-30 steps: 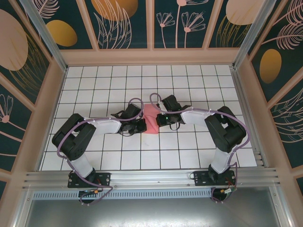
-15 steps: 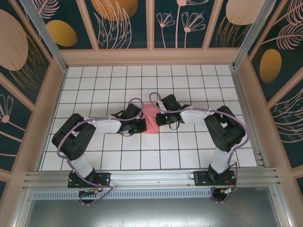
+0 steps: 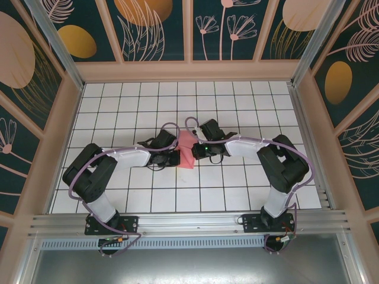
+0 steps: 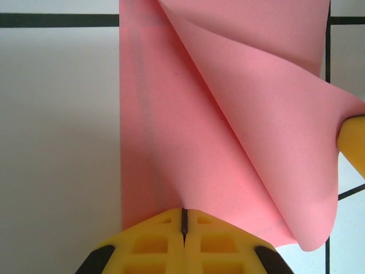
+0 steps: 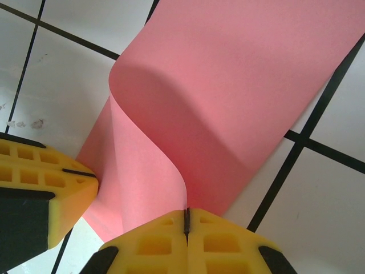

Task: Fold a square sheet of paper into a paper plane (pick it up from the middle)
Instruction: Fold the triangle a second time at the center of the table.

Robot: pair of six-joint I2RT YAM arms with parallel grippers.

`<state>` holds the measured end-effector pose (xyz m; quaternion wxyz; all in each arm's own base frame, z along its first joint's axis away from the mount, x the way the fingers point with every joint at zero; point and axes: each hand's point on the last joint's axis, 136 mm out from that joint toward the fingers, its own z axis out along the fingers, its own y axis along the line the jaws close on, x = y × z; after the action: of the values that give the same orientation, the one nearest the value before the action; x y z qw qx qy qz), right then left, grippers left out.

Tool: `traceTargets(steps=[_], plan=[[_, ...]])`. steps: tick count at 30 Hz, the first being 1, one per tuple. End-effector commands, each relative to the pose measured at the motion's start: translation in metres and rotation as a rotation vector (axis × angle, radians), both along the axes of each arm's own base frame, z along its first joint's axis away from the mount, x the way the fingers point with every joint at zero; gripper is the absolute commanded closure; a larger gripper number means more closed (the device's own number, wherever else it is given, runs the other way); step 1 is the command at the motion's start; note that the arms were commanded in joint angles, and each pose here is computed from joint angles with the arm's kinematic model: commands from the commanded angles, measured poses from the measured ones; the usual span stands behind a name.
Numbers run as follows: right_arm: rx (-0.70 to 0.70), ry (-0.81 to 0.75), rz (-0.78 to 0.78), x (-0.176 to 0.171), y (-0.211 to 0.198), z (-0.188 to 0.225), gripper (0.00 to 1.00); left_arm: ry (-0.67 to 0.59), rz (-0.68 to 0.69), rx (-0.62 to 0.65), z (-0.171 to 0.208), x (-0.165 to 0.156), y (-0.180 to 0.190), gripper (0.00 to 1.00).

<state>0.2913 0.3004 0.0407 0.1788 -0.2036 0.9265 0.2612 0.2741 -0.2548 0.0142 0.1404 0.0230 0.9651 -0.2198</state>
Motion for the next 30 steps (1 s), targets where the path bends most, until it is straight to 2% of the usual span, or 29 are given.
traceTargets(steps=[1, 30], plan=[[0.001, -0.005, 0.004, 0.005, 0.006, 0.002, 1.00, 0.025, -0.014, 0.065, -0.006, -0.006, 0.012, 0.97], [-0.059, -0.009, -0.008, 0.015, 0.004, -0.015, 1.00, 0.027, 0.002, 0.066, -0.007, -0.005, 0.012, 0.97]])
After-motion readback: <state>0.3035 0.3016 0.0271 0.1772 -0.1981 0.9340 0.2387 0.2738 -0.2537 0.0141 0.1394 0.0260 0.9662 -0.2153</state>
